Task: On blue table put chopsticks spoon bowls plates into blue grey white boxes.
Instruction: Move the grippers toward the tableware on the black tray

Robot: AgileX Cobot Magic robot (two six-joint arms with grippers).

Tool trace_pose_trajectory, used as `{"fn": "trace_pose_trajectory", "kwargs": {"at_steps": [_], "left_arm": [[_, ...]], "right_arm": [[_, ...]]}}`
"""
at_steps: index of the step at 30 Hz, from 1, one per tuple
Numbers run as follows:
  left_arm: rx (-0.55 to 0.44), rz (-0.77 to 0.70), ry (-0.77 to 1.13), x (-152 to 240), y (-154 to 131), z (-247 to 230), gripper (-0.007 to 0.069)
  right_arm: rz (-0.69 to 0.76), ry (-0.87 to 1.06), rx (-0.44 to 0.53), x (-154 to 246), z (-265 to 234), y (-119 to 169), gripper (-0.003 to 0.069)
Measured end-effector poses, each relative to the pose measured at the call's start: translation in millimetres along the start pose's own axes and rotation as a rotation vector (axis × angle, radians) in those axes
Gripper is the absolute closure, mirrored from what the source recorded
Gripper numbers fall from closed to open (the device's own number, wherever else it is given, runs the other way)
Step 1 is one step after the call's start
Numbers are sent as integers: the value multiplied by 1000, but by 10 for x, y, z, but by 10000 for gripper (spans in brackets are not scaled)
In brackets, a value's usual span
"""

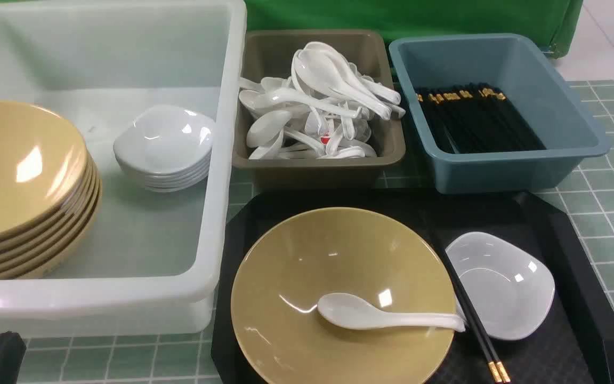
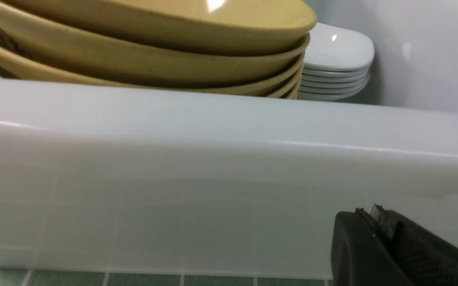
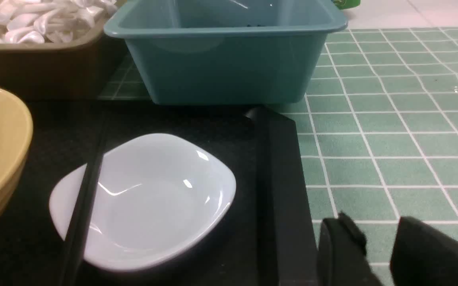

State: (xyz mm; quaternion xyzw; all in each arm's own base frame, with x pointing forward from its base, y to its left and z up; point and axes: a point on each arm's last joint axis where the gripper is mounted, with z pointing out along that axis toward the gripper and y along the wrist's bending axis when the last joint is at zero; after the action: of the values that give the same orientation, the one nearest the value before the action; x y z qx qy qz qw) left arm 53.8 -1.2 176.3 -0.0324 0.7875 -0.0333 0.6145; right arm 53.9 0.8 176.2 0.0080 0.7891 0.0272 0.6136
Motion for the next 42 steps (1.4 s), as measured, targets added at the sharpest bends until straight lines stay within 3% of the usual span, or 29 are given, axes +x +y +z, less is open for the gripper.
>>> {"fn": "trace_pose_trajectory", "kwargs": {"at_steps": [42], "left_arm": [[0, 0, 0, 0, 0, 0, 631]], "right_arm": [[-23, -1, 0, -1, 0, 0, 421]]}}
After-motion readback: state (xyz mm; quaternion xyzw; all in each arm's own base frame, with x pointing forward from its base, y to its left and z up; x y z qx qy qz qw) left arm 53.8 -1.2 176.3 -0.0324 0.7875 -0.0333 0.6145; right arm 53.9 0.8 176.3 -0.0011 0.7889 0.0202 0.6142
